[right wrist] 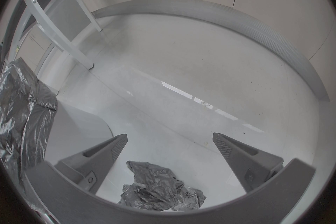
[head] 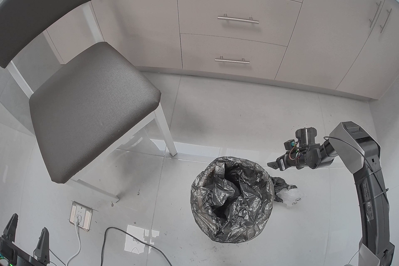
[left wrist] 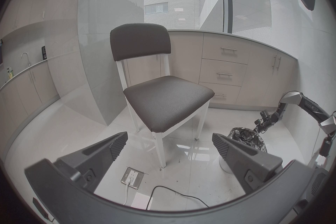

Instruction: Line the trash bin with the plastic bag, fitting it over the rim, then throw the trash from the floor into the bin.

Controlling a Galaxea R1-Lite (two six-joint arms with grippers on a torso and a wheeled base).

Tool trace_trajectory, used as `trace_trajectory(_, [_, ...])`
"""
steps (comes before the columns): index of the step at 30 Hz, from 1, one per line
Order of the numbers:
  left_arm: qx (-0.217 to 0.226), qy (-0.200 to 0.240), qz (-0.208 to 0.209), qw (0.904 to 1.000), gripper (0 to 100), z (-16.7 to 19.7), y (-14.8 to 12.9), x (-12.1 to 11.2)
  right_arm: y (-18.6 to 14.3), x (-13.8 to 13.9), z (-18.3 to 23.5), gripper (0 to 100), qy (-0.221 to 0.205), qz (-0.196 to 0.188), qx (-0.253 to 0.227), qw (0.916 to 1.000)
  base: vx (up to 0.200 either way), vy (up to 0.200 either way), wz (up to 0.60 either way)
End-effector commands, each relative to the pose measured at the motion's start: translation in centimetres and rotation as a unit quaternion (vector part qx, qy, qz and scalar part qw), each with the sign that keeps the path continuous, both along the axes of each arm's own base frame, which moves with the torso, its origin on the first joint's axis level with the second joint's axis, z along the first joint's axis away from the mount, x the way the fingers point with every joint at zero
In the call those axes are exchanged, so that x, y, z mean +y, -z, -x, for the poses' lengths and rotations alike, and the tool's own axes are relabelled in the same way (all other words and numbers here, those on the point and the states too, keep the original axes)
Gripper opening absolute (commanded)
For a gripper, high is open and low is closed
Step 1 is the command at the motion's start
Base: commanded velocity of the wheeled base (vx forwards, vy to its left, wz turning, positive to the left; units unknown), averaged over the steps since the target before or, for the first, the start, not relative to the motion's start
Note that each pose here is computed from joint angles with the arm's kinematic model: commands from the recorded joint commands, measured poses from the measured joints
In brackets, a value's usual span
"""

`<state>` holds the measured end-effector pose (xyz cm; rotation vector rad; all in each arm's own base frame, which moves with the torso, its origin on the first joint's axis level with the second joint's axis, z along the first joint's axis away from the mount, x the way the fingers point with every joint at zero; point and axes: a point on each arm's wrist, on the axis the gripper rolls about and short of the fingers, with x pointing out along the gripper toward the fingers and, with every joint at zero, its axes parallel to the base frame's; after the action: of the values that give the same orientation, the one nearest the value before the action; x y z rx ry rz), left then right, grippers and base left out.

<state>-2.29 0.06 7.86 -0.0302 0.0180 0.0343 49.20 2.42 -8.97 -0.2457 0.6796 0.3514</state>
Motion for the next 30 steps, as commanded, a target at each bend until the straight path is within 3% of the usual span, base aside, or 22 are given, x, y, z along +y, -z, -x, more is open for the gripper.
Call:
trace_trajectory(1, [-0.004,0.000,0.000,1.0000,100,0.1,0.3,0.0,-0.9,0.5,0.7,100,-0.004,0.001,0.005,1.0000,0.000,0.000,0.00])
trace_trajectory(11, [-0.003,-0.001,0.000,1.0000,100,0.1,0.3,0.0,-2.0,-0.4,1.3,100,0.007,0.005,0.006,0.9999,0.000,0.000,0.00])
trace_trajectory(22, [-0.003,0.000,0.000,1.0000,100,0.1,0.3,0.0,-0.8,-0.6,-0.8,100,0.001,0.001,-0.004,1.0000,0.000,0.000,0.00])
trace_trajectory(30, [-0.003,-0.001,0.000,1.0000,100,0.1,0.3,0.0,0.2,-0.1,-1.7,100,-0.003,0.002,0.017,0.9998,0.000,0.000,0.00])
